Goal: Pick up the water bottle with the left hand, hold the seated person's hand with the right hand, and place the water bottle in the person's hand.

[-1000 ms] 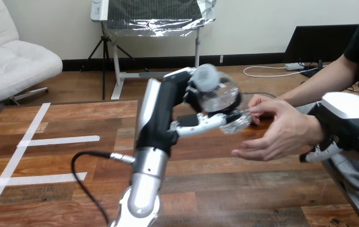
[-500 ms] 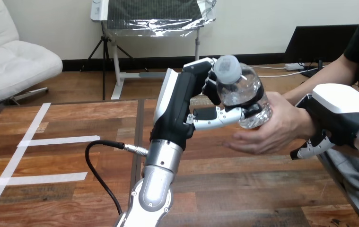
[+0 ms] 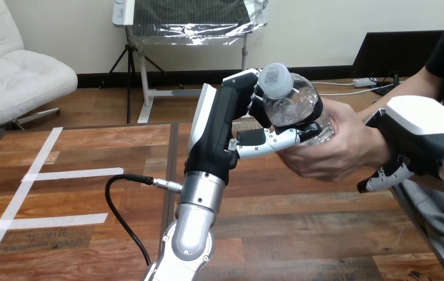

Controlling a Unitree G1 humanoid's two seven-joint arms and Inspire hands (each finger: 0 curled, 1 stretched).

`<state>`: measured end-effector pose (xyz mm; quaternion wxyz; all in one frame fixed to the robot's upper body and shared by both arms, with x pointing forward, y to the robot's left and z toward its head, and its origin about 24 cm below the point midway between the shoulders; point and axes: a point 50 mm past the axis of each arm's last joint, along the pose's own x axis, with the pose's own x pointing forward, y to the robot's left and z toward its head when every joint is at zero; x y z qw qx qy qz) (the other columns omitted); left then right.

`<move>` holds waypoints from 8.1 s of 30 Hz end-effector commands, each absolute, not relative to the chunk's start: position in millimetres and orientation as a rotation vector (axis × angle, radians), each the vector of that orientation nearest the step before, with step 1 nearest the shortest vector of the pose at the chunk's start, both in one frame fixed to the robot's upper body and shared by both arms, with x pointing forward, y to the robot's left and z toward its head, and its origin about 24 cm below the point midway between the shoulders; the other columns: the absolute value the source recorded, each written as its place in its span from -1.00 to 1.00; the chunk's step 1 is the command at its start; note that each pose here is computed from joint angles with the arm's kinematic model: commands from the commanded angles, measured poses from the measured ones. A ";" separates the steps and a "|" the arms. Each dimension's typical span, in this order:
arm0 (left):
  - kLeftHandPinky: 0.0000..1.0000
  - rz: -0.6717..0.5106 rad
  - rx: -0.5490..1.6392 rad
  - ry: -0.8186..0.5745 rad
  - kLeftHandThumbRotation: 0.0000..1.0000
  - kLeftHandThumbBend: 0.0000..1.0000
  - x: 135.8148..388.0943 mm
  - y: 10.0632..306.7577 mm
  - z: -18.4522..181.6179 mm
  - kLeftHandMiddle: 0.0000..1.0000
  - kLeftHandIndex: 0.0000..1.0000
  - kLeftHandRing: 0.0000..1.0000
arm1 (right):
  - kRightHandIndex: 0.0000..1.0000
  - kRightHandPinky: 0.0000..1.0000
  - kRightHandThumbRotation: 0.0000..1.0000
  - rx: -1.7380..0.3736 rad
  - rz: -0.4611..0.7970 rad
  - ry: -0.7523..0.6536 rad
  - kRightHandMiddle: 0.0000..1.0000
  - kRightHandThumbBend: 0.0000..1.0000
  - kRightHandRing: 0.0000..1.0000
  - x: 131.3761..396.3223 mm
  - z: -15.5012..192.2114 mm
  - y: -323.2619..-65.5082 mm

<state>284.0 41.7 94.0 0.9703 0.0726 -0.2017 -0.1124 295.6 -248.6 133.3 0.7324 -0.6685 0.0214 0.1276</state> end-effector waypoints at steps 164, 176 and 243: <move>0.87 -0.065 -0.024 -0.528 0.72 0.49 209.4 63.6 77.8 0.93 0.92 0.89 | 0.61 0.52 -1.00 -0.676 -0.090 -0.533 0.76 -0.27 0.73 209.5 129.0 -181.0; 0.73 0.027 -0.049 -0.538 0.87 0.09 181.7 74.8 66.9 0.84 0.85 0.79 | 0.66 0.53 -1.00 -0.431 -0.079 -0.629 0.82 -0.70 0.76 197.5 114.9 -157.7; 0.54 0.175 0.006 -0.511 0.79 -0.23 147.3 93.2 50.7 0.70 0.76 0.63 | 0.73 0.71 -1.00 -0.299 0.049 -0.601 0.87 -0.98 0.82 195.5 96.3 -131.2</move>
